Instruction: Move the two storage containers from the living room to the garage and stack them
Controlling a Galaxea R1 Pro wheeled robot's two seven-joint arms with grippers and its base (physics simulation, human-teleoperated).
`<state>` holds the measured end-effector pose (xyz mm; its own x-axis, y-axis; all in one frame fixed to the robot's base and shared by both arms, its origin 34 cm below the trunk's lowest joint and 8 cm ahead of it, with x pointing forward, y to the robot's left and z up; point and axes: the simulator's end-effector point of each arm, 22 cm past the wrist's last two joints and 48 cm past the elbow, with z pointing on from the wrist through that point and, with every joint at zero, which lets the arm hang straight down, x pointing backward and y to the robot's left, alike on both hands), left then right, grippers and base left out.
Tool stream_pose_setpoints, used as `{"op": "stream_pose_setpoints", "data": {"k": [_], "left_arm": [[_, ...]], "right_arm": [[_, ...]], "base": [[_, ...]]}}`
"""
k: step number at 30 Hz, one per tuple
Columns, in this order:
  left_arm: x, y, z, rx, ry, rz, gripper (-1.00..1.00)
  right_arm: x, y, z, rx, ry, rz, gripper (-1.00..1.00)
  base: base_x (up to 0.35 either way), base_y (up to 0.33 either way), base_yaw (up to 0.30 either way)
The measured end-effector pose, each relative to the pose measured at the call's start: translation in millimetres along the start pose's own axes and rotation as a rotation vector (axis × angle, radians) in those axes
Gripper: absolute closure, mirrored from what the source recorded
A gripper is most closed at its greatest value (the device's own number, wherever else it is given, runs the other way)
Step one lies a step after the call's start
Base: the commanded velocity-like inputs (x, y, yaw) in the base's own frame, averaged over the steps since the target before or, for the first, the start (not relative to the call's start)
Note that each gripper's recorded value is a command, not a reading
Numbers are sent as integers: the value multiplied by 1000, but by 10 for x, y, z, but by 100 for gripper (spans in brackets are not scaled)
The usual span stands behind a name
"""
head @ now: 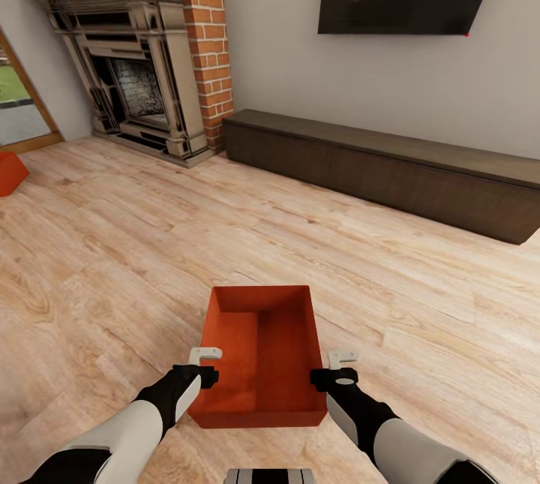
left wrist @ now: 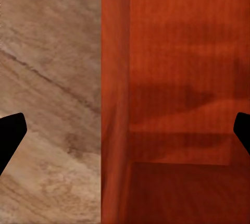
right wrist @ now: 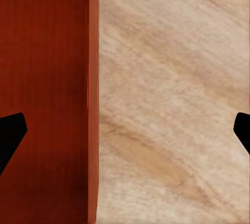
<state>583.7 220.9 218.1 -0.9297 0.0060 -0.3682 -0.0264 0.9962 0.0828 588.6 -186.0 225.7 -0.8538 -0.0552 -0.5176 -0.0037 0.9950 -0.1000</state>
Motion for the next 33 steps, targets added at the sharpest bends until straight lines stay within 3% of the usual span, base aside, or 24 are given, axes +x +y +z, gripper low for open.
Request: {"op": "stream_pose_setpoints", "data": {"k": [16,25,33], "left_arm": [[0,1,0,0,0,0,-100],[161,-13,148,0,25,2,-100],[159,-13,148,0,24,2,-100]], "right_arm": [[-4,56,-10,-7,0,2,-100],[177,76,111,-9,24,0,-100],[176,76,110,-9,24,0,-100]], "base": [[0,0,0],[0,0,0],[0,0,0]]}}
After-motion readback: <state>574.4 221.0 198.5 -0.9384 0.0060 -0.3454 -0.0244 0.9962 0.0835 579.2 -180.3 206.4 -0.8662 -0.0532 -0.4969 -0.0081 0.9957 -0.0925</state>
